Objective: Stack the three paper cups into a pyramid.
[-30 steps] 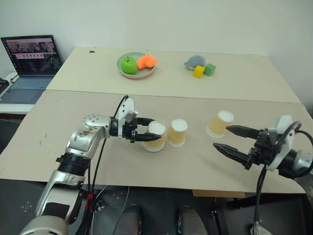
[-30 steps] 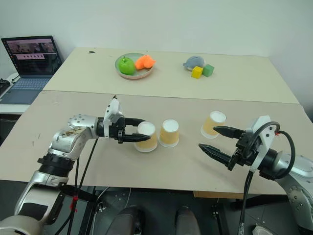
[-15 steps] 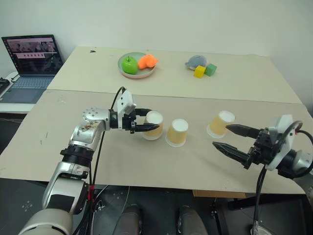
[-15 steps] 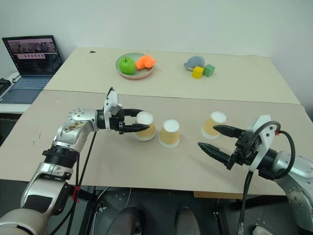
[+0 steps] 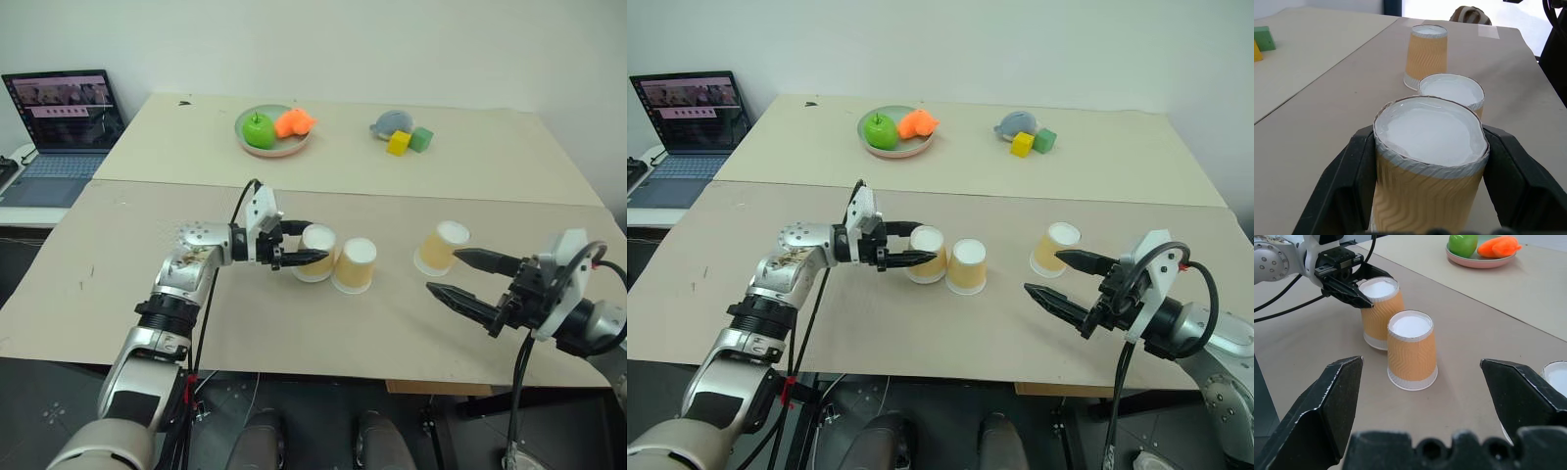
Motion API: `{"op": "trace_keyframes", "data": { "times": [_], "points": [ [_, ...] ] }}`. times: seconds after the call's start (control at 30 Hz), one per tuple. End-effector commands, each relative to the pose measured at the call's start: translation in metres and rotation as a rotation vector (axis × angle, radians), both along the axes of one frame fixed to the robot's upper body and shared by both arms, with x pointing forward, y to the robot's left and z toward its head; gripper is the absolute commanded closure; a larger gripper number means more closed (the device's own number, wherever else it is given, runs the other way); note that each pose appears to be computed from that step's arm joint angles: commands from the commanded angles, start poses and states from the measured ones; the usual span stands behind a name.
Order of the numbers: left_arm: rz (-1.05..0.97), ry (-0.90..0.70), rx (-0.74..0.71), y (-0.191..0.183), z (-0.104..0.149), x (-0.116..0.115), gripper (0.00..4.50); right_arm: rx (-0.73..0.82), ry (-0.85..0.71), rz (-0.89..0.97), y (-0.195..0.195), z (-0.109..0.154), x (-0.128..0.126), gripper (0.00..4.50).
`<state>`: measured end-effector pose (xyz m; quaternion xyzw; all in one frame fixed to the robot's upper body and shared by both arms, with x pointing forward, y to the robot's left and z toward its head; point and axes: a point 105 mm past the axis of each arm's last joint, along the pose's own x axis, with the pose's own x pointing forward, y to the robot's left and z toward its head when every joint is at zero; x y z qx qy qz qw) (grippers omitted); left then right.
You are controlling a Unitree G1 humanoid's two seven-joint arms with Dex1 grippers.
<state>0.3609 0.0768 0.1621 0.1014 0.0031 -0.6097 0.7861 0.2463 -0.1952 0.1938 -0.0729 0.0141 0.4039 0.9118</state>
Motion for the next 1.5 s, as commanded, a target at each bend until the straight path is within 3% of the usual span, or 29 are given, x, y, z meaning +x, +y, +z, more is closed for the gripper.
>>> {"op": "trace_keyframes", "data": {
  "times": [0.03, 0.17, 0.2, 0.23, 0.27, 0.3, 0.37, 0.57, 0.8, 0.93, 1.0, 1.13, 1.2, 1.3, 1.5],
  "points": [
    [0.017, -0.038, -0.008, 0.002, 0.006, 0.004, 1.85, -0.010, -0.061, 0.003, 0.000, 0.014, -0.003, 0.00],
    [0.017, -0.039, -0.012, -0.001, 0.005, 0.004, 1.85, -0.012, -0.062, 0.001, -0.001, 0.015, -0.003, 0.00],
    [0.010, -0.022, -0.017, -0.002, 0.004, 0.003, 1.40, -0.014, -0.063, -0.002, -0.001, 0.015, -0.003, 0.00],
    [-0.004, -0.016, -0.017, -0.004, 0.003, 0.001, 1.40, -0.014, -0.063, -0.003, -0.001, 0.015, -0.003, 0.00],
    [-0.005, -0.023, -0.011, -0.004, 0.002, 0.000, 0.84, -0.015, -0.063, -0.004, -0.001, 0.015, -0.003, 0.00],
    [0.001, -0.037, -0.004, -0.005, 0.003, 0.000, 0.77, -0.015, -0.063, -0.004, -0.002, 0.015, -0.003, 0.00],
    [-0.003, -0.032, -0.036, -0.007, 0.008, -0.001, 0.07, -0.016, -0.064, -0.005, -0.002, 0.015, -0.003, 0.00],
    [-0.031, 0.048, -0.156, -0.010, 0.034, -0.009, 0.07, -0.012, -0.066, -0.005, -0.002, 0.016, -0.002, 0.00],
    [-0.017, 0.040, -0.401, 0.005, 0.124, -0.020, 0.07, -0.017, -0.098, -0.071, -0.017, 0.020, 0.006, 0.00],
    [-0.082, -0.001, -0.422, 0.007, 0.152, -0.042, 0.07, -0.063, -0.143, -0.221, -0.042, 0.015, 0.024, 0.00],
    [-0.126, -0.024, -0.366, 0.004, 0.151, -0.054, 0.07, -0.076, -0.142, -0.270, -0.051, 0.009, 0.030, 0.00],
    [-0.280, -0.025, -0.066, 0.004, 0.104, -0.089, 0.07, -0.060, -0.125, -0.329, -0.061, -0.007, 0.042, 0.00],
    [-0.306, -0.014, 0.001, 0.007, 0.089, -0.096, 0.07, -0.059, -0.116, -0.330, -0.060, -0.013, 0.045, 0.00],
    [-0.293, -0.007, 0.053, 0.008, 0.071, -0.096, 0.07, -0.037, -0.102, -0.323, -0.057, -0.021, 0.049, 0.00],
    [-0.278, 0.007, 0.038, 0.002, 0.058, -0.098, 0.07, -0.012, -0.086, -0.299, -0.049, -0.027, 0.061, 0.00]
  ]
}}
